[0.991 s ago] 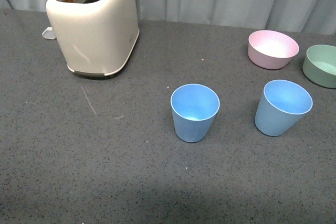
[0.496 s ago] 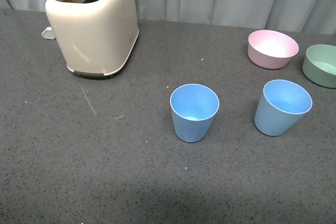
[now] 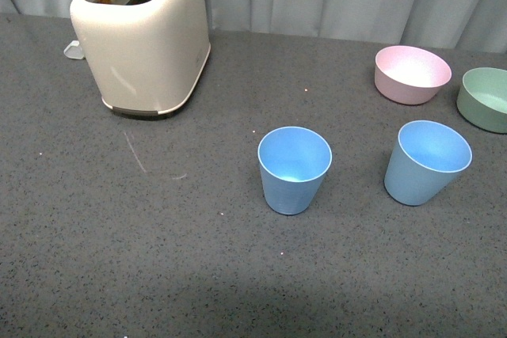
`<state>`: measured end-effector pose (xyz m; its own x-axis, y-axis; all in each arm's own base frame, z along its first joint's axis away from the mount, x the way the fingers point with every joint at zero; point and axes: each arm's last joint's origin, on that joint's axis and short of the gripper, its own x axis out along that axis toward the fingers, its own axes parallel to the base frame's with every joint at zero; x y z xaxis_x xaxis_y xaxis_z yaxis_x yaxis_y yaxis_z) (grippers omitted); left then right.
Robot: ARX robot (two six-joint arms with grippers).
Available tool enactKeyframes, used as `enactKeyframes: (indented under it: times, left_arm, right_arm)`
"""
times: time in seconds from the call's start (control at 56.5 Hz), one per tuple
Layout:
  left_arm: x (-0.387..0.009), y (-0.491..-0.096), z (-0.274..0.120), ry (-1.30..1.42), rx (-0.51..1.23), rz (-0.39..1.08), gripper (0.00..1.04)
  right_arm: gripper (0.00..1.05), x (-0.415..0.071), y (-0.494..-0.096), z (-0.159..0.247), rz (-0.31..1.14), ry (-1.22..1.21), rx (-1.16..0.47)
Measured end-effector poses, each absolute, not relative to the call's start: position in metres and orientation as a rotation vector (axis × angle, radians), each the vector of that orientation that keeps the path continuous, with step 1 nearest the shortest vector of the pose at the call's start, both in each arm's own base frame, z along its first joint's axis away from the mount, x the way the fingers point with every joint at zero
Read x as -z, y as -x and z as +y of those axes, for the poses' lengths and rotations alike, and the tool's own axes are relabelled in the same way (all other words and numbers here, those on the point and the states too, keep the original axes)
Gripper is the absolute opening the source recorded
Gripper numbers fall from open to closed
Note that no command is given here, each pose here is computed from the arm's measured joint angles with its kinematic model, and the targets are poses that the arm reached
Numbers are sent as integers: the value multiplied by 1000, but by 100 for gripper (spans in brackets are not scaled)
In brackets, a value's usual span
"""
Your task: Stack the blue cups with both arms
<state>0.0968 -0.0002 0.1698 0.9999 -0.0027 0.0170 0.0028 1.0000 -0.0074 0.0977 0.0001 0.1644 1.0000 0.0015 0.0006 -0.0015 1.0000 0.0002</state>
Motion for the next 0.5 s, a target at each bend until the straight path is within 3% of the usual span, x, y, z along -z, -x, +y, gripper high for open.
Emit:
enactKeyframes:
  times: [0.212,0.496]
  left_arm:
    - [-170,-97,0,7,3,-17,99]
    - [-170,-97,0,6,3,-17,98]
  right_arm:
    - [95,-164,-98,0,39,48,-42]
    - [95,-177,-138,-3,190,170,-61]
